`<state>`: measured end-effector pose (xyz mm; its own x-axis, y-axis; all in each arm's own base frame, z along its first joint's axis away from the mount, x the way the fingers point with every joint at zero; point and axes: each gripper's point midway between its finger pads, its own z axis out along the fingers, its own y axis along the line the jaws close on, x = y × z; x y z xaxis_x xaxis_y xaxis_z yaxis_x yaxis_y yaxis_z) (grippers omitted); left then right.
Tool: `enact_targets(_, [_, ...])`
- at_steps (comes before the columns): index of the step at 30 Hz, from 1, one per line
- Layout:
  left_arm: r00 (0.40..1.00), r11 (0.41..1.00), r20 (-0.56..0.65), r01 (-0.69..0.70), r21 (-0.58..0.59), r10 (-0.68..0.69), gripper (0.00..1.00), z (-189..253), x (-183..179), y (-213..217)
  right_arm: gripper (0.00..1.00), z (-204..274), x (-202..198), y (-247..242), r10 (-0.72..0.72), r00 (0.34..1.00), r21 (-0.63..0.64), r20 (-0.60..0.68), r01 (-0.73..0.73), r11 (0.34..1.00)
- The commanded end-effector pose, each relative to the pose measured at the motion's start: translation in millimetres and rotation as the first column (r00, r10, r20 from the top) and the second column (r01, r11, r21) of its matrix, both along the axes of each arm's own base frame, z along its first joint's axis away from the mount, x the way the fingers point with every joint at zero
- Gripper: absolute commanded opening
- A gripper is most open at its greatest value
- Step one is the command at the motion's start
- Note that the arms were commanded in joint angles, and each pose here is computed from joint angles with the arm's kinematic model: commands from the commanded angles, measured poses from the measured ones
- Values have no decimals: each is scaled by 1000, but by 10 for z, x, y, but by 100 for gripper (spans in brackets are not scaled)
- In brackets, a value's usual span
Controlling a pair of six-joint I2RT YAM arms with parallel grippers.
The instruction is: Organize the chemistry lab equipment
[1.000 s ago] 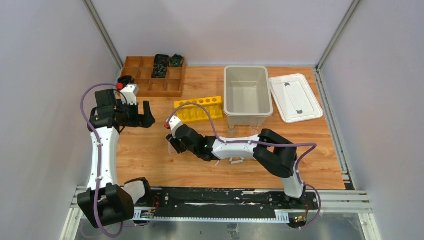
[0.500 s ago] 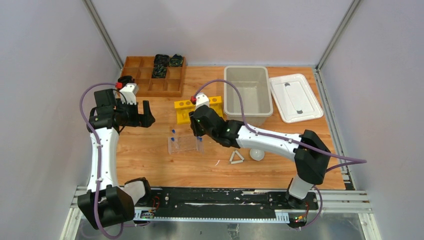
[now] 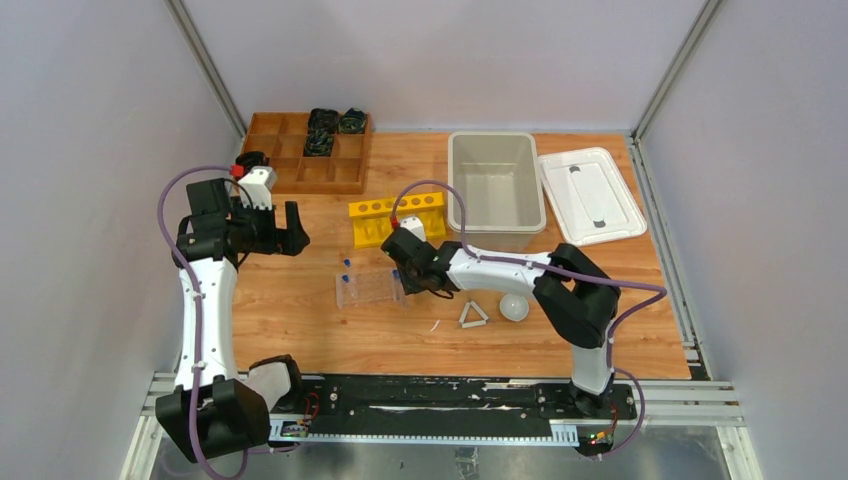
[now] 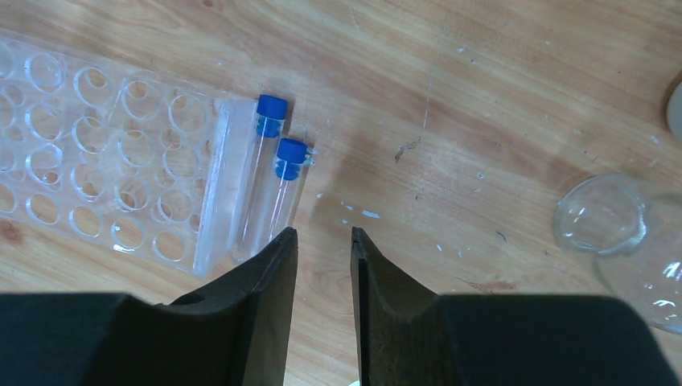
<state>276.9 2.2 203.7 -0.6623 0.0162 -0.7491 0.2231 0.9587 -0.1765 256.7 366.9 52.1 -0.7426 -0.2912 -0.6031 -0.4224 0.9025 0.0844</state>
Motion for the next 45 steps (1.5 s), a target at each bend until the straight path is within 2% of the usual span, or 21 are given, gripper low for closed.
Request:
enact_targets(1, [999,1000,52,10,19,-11,100,173,19,10,34,84,61,84,-26,999,37,-28,27,999])
enact_targets(11, [999,1000,44,12,17,-13,100,148,24,10,34,81,67,190,-19,999,63,-45,21,998])
enact_targets(29, [998,1000,58,21,15,-22,100,191,25,-6,31,-348,133,31,-61,993,-52,-98,56,997])
enact_targets(32, [997,999,65,37,5,-37,100,204,11,-44,24,-331,193,-17,-71,992,-56,-109,66,996])
enact_targets(37, [993,995,84,88,-37,-84,100,254,-35,-166,1,58,353,-58,-86,995,0,-56,86,996])
enact_targets(40, [987,988,98,135,-81,-127,100,270,-76,-279,0,474,438,6,-88,996,80,0,88,993])
enact_targets(45, [966,959,130,242,-146,-224,98,334,-181,-487,0,1257,444,282,-68,994,287,86,41,957])
